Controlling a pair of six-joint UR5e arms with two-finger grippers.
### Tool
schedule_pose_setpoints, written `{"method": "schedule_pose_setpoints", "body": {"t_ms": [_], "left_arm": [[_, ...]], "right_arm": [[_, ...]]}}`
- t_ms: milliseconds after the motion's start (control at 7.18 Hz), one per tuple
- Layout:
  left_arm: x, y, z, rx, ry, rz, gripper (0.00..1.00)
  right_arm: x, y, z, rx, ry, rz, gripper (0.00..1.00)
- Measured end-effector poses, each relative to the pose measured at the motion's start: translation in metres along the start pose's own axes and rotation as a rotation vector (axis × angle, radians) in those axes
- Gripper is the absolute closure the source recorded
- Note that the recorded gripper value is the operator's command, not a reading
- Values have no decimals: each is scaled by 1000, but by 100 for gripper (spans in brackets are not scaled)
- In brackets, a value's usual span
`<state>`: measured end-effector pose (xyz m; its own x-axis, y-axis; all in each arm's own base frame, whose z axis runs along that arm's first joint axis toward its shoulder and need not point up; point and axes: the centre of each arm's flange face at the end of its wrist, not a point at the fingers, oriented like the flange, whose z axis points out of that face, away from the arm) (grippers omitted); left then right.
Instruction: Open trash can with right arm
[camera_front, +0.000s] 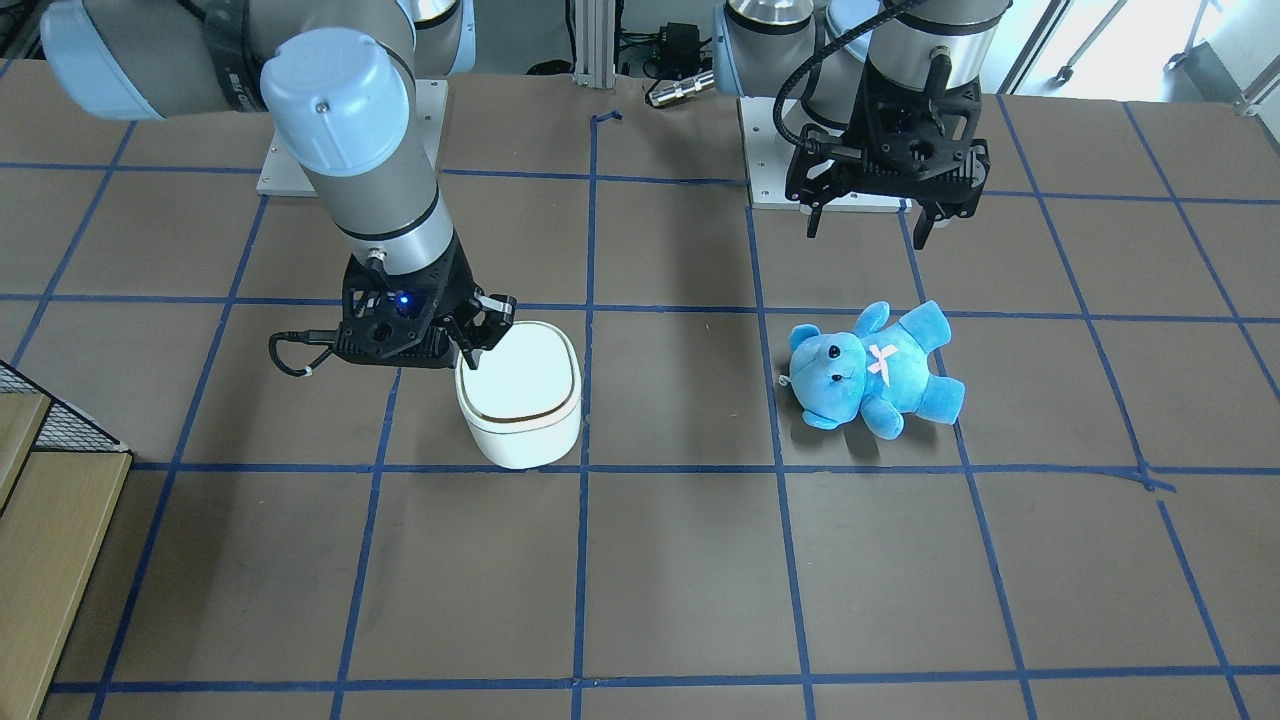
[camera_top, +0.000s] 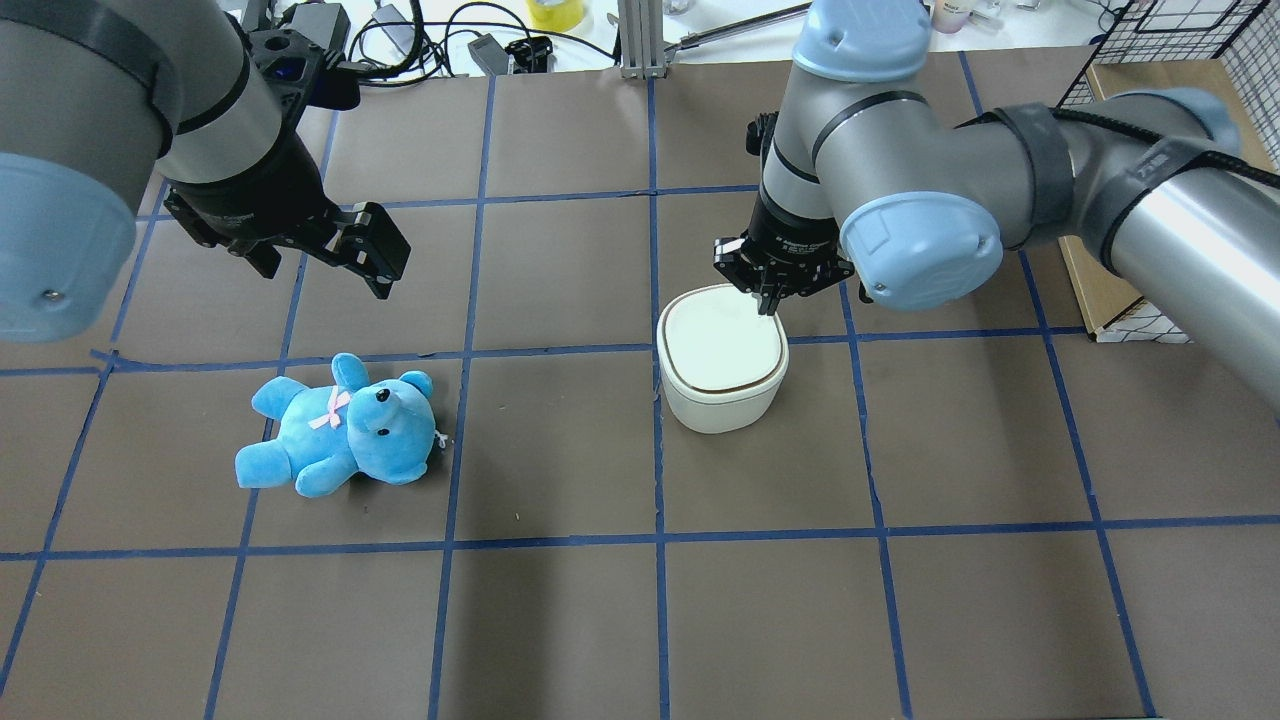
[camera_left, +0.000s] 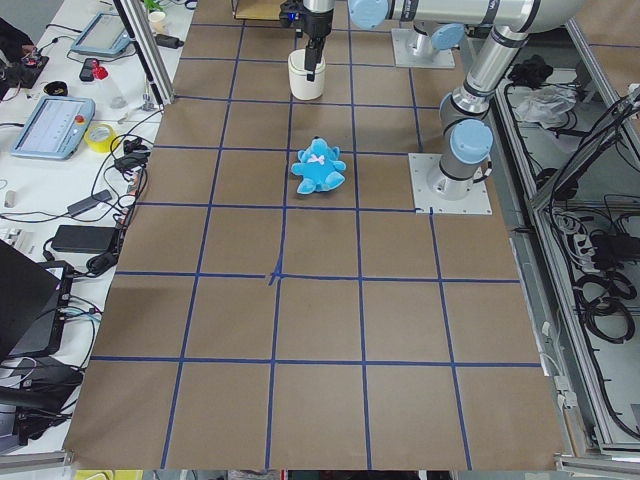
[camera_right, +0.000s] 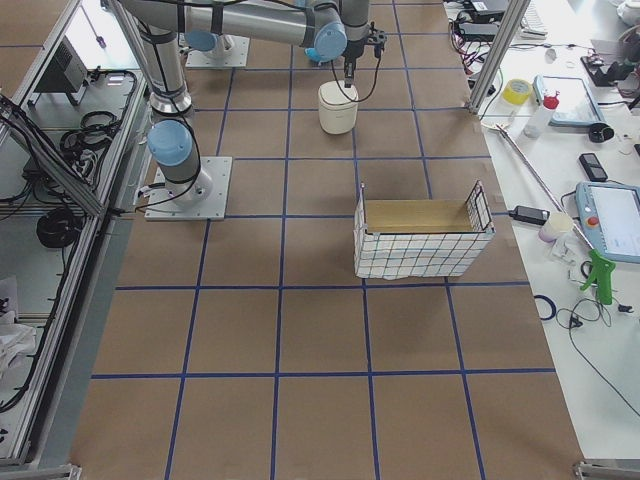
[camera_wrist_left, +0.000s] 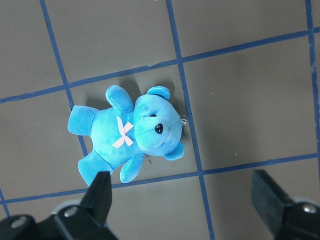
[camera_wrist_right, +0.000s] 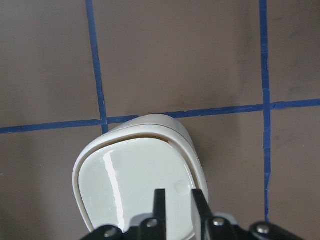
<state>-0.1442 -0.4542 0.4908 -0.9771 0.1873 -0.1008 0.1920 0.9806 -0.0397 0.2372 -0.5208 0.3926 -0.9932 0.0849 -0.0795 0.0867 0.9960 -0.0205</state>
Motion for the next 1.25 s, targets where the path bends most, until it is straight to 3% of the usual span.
{"method": "schedule_pose_setpoints", "body": {"t_ms": [278, 696, 1253], "left_arm": [[0, 0, 0, 0, 0, 0, 0], [0, 0, 0, 0, 0, 0, 0], [0, 0, 0, 0, 0, 0, 0]], "right_arm": [[16, -2, -30, 47, 34, 12, 0], [71, 9, -67, 5, 74, 5, 0], [92, 29, -94, -16, 75, -5, 0]]}}
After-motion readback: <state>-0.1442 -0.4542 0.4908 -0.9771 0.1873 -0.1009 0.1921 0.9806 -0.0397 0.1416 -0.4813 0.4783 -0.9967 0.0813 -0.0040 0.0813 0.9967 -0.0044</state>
